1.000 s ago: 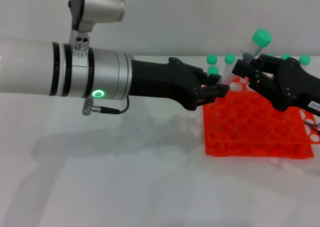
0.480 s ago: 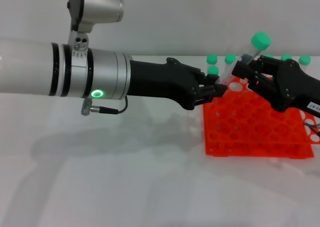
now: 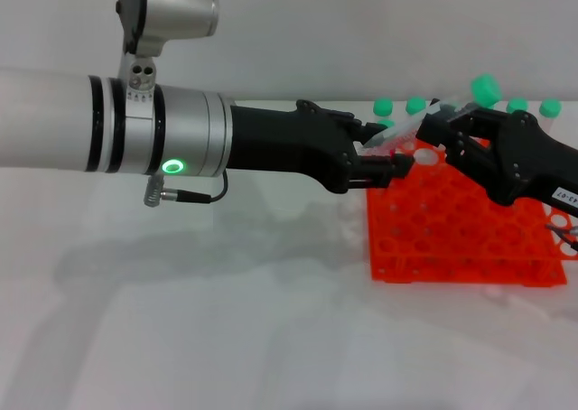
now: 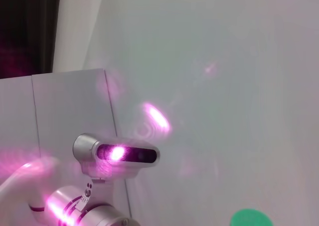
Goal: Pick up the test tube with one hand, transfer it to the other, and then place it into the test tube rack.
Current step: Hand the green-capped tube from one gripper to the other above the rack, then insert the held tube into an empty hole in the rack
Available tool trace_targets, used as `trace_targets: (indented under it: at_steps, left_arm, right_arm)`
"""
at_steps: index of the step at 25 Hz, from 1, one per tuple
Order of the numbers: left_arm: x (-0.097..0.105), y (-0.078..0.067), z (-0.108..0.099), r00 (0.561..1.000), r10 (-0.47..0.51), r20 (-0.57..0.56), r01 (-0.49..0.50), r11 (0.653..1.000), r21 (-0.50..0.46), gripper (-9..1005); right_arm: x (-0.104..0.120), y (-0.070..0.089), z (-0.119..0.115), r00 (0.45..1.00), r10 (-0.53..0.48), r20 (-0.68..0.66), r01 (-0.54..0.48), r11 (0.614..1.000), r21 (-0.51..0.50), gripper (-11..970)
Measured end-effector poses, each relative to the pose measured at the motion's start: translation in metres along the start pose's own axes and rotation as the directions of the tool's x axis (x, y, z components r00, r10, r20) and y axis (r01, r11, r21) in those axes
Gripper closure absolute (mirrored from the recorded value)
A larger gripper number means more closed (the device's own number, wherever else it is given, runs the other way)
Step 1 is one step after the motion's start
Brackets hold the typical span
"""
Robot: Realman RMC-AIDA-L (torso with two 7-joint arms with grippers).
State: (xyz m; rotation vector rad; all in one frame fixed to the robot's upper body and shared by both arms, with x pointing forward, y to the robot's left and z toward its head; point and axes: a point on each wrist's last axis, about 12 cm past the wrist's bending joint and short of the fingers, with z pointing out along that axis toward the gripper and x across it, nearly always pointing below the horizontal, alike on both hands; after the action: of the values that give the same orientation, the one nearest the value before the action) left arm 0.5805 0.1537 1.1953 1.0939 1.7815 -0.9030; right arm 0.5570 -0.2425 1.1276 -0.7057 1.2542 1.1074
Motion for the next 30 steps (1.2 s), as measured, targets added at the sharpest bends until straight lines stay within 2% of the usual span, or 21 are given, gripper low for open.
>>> trace_targets:
  at_steps: [1, 4, 11, 15, 19, 22, 30]
  left_arm:
    - [0.0, 0.0, 0.0, 1.0, -0.001, -0.001, 0.001, 1.0, 0.001, 697]
    - [0.001, 0.0, 0.0, 1.0, -0.005, -0.001, 0.005, 1.0, 0.003, 472]
    - [0.008, 0.0, -0.006, 1.0, -0.024, 0.005, 0.024, 1.0, -0.012, 233]
    - [0.016, 0.008, -0.025, 0.997, -0.048, 0.052, 0.052, 0.996, -0.068, 115]
    - [0.033, 0.015, -0.053, 0.989, -0.063, 0.134, 0.082, 0.987, -0.142, 115]
    - [0.053, 0.018, -0.071, 0.972, -0.068, 0.223, 0.113, 0.975, -0.193, 115]
    - [0.125, 0.018, -0.104, 0.889, -0.01, 0.458, 0.176, 0.93, -0.321, 115]
  right_arm:
    - [0.0, 0.0, 0.0, 1.0, 0.0, 0.001, 0.0, 1.0, 0.001, 755]
    - [0.0, 0.0, 0.0, 1.0, 0.001, 0.001, -0.001, 1.0, 0.005, 756]
    - [0.001, -0.001, -0.001, 1.0, 0.003, -0.001, -0.003, 1.0, 0.021, 759]
    - [0.003, -0.003, -0.005, 1.0, 0.005, -0.008, -0.005, 0.999, 0.049, 758]
    - [0.006, -0.007, -0.005, 1.0, -0.006, -0.03, 0.008, 0.996, 0.087, 758]
    - [0.008, -0.01, -0.005, 0.999, -0.011, -0.042, 0.016, 0.994, 0.108, 759]
    - [0.01, -0.021, -0.005, 0.995, -0.032, -0.097, 0.049, 0.983, 0.179, 759]
